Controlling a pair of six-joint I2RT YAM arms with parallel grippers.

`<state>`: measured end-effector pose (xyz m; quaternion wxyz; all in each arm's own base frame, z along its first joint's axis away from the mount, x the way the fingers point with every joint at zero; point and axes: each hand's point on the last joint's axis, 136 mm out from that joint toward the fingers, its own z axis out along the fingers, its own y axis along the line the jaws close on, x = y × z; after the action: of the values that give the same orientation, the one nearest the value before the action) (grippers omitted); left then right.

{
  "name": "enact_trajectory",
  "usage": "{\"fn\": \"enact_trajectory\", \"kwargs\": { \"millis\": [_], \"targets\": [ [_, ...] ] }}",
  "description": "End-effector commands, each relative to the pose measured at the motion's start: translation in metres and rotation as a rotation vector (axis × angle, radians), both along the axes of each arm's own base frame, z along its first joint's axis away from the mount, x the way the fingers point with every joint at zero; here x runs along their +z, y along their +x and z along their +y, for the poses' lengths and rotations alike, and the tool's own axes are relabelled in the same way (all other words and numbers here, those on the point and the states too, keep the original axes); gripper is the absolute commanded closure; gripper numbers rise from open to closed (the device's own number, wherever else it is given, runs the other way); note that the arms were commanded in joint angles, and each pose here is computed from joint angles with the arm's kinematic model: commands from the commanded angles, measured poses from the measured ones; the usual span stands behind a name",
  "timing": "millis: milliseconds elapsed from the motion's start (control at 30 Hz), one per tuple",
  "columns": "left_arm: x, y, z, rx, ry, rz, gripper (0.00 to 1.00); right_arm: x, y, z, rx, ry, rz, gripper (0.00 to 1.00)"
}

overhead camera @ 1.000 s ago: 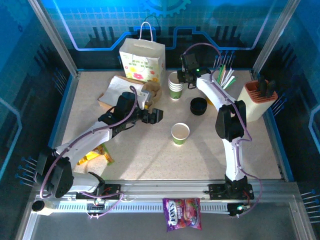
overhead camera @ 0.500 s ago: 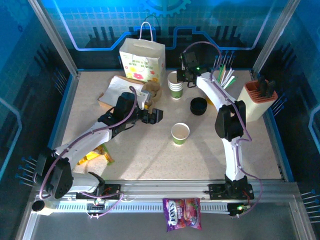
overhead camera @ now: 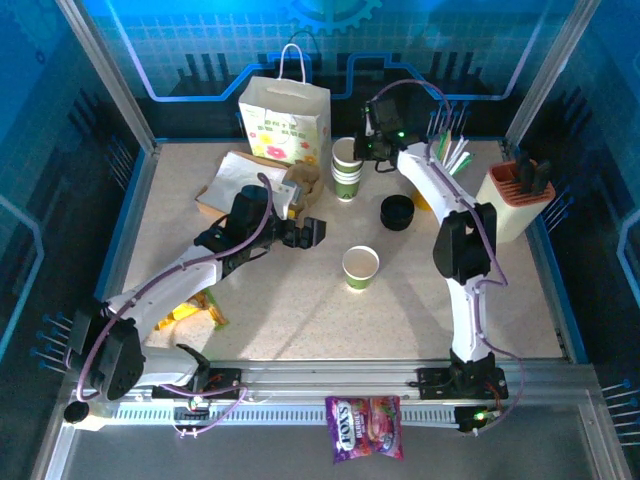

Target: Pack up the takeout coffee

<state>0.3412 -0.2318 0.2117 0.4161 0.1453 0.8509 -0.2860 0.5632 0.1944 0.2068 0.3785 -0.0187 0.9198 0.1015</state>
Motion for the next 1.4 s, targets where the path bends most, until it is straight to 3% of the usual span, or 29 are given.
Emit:
{"fn": "enact_trajectory", "kwargs": {
  "millis": [0, 233, 467, 667, 967, 1167, 1367],
  "targets": [
    [0.01, -0.005, -0.002, -0.017, -0.022, -0.037, 0.01, 0.073, -0.007, -0.012, -0.016, 0.075, -0.116, 0.99],
    [0.01, -0.005, -0.002, -0.008, -0.034, -0.039, 0.01, 0.128, -0.031, -0.014, 0.026, 0.126, -0.19, 0.99],
    [0.014, 0.0, 0.015, 0.077, -0.047, -0.067, 0.0, 0.138, -0.084, -0.009, 0.114, 0.138, -0.203, 0.99],
    [0.022, 0.0, 0.053, 0.236, -0.098, -0.121, 0.01, 0.115, -0.14, 0.004, 0.205, 0.14, -0.182, 0.99],
    [-0.008, -0.011, 0.125, 0.524, -0.111, -0.094, 0.02, 0.053, -0.199, 0.077, 0.449, 0.033, -0.122, 0.98],
    [-0.008, -0.017, 0.15, 0.629, -0.058, -0.123, 0.02, 0.008, -0.221, 0.112, 0.568, -0.031, -0.047, 0.98],
    [-0.01, -0.019, 0.153, 0.637, -0.052, -0.128, 0.02, -0.029, -0.244, 0.138, 0.651, -0.05, -0.004, 0.98]
  ]
}}
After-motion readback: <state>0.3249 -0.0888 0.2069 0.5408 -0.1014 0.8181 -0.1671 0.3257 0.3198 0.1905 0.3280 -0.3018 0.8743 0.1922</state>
